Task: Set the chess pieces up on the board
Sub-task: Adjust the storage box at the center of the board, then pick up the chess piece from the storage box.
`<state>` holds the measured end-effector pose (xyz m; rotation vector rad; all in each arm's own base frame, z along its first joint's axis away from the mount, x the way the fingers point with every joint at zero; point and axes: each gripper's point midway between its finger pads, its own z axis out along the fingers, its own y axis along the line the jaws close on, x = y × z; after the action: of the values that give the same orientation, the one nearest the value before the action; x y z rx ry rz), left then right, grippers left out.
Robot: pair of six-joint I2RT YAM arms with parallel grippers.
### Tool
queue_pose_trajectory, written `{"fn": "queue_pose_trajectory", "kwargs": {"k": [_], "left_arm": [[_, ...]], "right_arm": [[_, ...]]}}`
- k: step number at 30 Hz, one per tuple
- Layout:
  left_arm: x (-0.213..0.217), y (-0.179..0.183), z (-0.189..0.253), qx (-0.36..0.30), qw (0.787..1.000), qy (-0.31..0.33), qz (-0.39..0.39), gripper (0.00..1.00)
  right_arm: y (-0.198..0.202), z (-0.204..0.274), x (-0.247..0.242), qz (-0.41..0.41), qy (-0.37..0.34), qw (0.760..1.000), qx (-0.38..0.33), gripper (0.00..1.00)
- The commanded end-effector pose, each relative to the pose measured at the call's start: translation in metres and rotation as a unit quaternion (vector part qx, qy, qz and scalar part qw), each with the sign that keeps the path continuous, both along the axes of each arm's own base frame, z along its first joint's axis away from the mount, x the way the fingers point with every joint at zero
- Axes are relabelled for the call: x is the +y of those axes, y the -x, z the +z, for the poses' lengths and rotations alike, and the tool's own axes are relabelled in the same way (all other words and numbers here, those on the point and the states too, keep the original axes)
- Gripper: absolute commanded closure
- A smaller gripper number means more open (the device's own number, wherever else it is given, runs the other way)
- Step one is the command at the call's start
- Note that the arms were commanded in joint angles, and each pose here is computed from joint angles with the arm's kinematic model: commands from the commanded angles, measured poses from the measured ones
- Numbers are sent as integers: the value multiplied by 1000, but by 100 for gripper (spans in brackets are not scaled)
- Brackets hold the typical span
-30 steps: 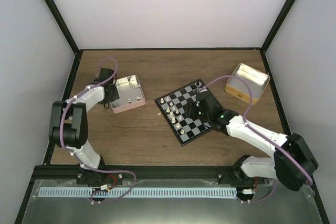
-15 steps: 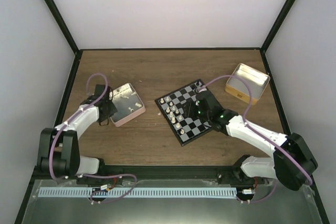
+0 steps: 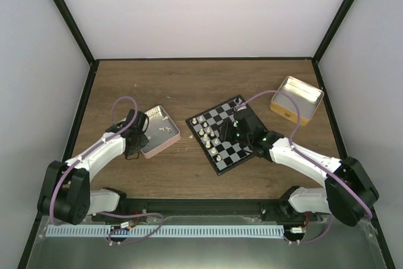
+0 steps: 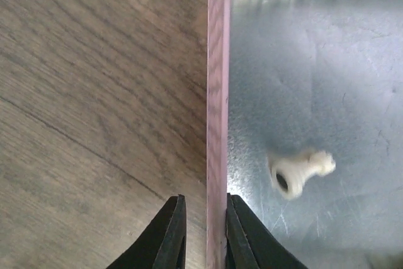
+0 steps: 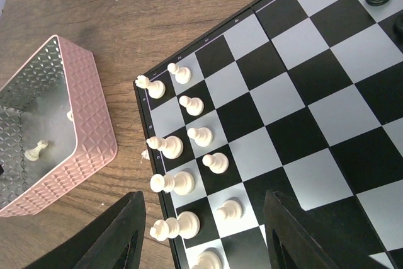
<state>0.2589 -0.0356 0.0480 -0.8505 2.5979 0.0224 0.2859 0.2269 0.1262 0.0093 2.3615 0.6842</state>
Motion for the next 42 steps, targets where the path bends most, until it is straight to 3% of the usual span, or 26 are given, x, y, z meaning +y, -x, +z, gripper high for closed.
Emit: {"fn": "queue_pose_trajectory", "kwargs": {"k": [1, 3, 7, 13, 17, 30, 42], "left_arm": [[2, 13, 1, 14, 1000, -20, 6, 76], [0, 12, 4, 11, 1000, -21, -4, 67], [-2, -6, 33, -29, 999, -27, -26, 59], [-18, -40, 80, -102, 992, -19, -76, 53], [-34, -55, 81, -118, 986, -1, -118, 50], [-53, -103, 26, -95, 989, 6, -114, 61], [-52, -121, -9, -55, 988, -32, -141, 70]], "right_arm": [[-1, -4, -1, -7, -4, 1000, 4, 47], [-2, -5, -1, -7, -4, 1000, 5, 47], [-3, -6, -1, -8, -4, 1000, 5, 47], [-4, -8, 0, -11, -1, 1000, 7, 47], [-5, -9, 1, -11, -3, 1000, 9, 47], [-2, -13, -1, -11, 3, 1000, 17, 47], [1, -14, -5, -16, 4, 1000, 19, 47]]}}
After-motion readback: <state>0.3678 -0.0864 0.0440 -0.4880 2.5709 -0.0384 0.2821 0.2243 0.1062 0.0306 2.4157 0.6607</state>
